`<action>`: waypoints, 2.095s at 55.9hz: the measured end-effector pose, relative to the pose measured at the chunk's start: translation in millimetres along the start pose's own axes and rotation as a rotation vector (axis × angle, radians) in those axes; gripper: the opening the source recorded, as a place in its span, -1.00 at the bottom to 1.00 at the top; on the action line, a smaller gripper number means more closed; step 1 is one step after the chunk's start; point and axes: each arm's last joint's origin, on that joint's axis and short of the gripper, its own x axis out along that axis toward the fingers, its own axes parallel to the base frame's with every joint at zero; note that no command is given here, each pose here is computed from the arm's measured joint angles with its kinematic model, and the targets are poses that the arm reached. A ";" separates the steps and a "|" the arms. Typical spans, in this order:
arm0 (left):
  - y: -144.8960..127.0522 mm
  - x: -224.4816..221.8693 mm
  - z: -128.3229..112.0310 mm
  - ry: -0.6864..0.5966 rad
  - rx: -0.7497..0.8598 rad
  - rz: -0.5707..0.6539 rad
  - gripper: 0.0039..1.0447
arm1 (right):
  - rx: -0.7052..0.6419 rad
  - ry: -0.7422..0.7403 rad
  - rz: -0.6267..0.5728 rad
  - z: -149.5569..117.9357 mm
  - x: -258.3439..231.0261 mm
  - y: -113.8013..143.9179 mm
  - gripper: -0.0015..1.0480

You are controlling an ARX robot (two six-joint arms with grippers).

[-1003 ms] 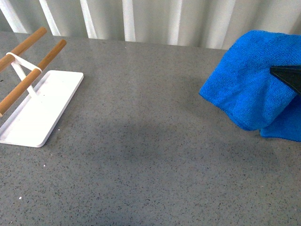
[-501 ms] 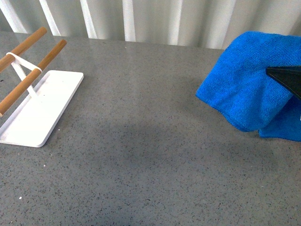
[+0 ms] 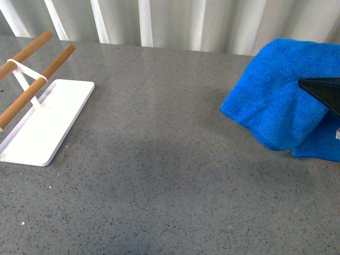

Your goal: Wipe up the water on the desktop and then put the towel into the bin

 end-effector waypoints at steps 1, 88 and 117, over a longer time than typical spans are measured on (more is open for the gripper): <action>0.0 -0.5 0.0 0.000 0.000 0.000 -0.93 | 0.000 0.000 0.001 0.1 0.2 0.3 -0.93; 0.0 -13.6 -3.0 0.007 0.002 0.000 0.88 | 0.480 0.550 -0.222 -89.1 112.9 -80.4 -0.93; 0.0 -13.6 -3.0 0.006 0.002 0.000 0.88 | 0.270 0.481 -0.001 -6.9 251.6 -28.4 -0.93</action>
